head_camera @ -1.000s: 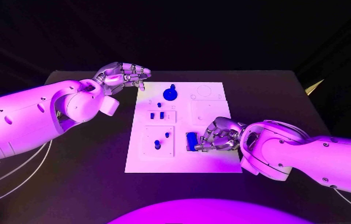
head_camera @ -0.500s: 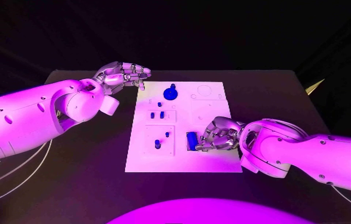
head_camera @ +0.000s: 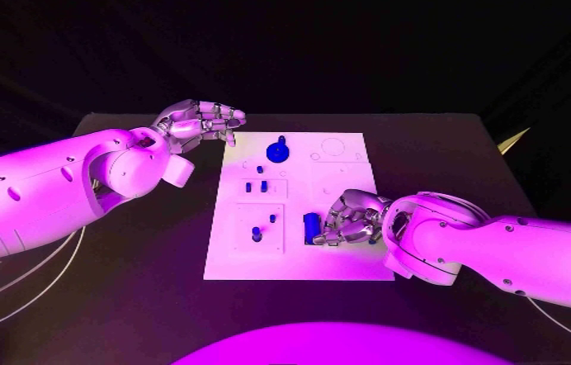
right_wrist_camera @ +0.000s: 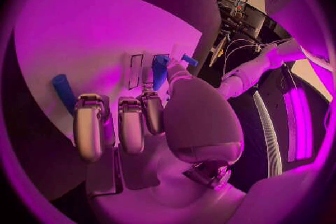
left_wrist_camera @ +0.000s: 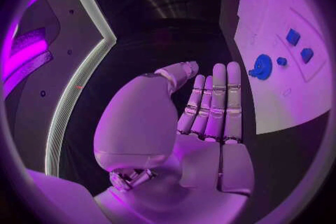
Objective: Assemble the parts on the task board
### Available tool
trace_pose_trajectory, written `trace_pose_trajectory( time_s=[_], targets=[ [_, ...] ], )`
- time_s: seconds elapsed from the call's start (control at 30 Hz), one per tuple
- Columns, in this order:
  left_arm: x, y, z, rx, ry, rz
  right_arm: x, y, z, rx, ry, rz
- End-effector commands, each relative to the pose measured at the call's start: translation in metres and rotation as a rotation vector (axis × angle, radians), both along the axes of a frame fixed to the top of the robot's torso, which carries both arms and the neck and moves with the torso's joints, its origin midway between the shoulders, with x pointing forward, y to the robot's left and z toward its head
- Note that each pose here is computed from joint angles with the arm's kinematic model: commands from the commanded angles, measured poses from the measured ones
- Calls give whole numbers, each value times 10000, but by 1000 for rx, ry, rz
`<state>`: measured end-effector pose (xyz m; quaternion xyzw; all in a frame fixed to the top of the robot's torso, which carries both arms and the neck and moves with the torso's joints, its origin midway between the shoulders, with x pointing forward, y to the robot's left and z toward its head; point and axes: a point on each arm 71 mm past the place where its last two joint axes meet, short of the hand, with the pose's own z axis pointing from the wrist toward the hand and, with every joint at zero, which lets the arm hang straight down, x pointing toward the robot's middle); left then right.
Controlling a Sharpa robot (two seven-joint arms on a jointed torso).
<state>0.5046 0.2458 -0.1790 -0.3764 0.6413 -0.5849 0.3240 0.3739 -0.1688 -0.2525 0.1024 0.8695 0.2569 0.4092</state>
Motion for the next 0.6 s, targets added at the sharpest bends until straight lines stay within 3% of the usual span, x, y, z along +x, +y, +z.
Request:
trace_pose_trajectory(
  time_s=[0.03,0.6],
  targets=[
    [-5,-18,10,-11,-1,-14,-7,16,-10,-13,5,26],
    [-5,-8,9,-9,0,-12,-35,-3,-4,-26,3,49]
  ],
)
